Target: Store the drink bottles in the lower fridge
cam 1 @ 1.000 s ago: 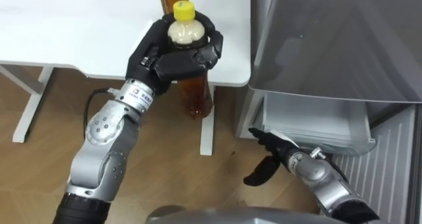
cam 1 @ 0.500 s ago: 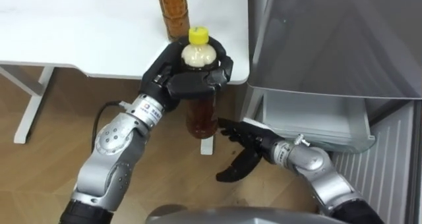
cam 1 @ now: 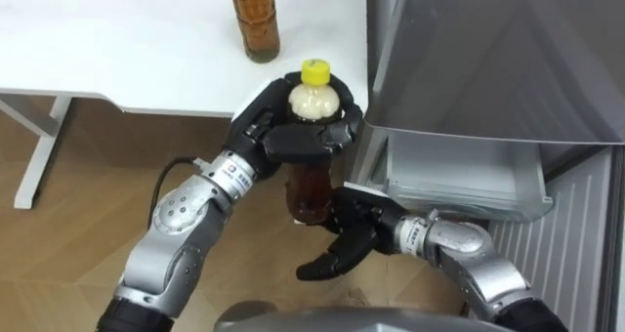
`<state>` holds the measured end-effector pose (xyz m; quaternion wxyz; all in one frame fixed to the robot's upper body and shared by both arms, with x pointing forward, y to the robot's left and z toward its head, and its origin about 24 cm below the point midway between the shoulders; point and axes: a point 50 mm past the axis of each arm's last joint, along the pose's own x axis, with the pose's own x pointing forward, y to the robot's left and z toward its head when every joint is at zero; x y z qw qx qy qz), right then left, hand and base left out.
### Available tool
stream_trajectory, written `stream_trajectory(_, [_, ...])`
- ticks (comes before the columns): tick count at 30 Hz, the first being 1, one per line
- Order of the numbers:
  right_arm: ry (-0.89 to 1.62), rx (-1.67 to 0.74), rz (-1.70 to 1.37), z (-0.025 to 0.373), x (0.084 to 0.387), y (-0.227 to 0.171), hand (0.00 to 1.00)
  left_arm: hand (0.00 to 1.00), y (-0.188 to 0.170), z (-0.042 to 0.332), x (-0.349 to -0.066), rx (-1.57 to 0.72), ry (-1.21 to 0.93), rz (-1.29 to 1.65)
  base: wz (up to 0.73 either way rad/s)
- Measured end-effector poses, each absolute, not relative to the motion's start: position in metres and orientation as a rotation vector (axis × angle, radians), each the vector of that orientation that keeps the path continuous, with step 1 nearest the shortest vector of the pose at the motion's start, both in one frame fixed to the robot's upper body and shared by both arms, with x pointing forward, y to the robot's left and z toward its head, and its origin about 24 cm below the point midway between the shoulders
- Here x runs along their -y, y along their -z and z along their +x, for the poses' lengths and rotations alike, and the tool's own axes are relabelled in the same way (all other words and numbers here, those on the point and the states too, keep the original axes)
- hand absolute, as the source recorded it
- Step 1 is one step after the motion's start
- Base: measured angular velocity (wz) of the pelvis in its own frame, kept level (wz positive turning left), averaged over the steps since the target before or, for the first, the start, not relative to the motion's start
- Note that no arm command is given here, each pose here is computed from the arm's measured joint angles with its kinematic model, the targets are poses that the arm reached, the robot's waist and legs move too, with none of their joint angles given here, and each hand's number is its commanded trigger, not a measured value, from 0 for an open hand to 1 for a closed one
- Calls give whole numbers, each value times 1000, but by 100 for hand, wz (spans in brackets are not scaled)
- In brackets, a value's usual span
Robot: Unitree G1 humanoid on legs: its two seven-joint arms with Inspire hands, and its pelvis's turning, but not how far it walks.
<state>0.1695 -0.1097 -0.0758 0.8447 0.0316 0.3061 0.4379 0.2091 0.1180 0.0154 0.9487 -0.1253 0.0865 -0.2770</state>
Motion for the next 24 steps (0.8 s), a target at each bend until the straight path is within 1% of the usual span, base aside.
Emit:
stream_trajectory(11, [-889, -657, 246, 168, 106, 75, 0, 100, -5, 202, -107, -230, 619, -265, 0])
stream_trajectory(20, [-851, -646, 375, 166, 103, 74, 0, 100, -4, 201, -106, -236, 659, -258, 0])
stream_trajectory(24, [-844, -648, 380, 165, 102, 74, 0, 100, -3, 200, -106, -240, 662, -255, 0])
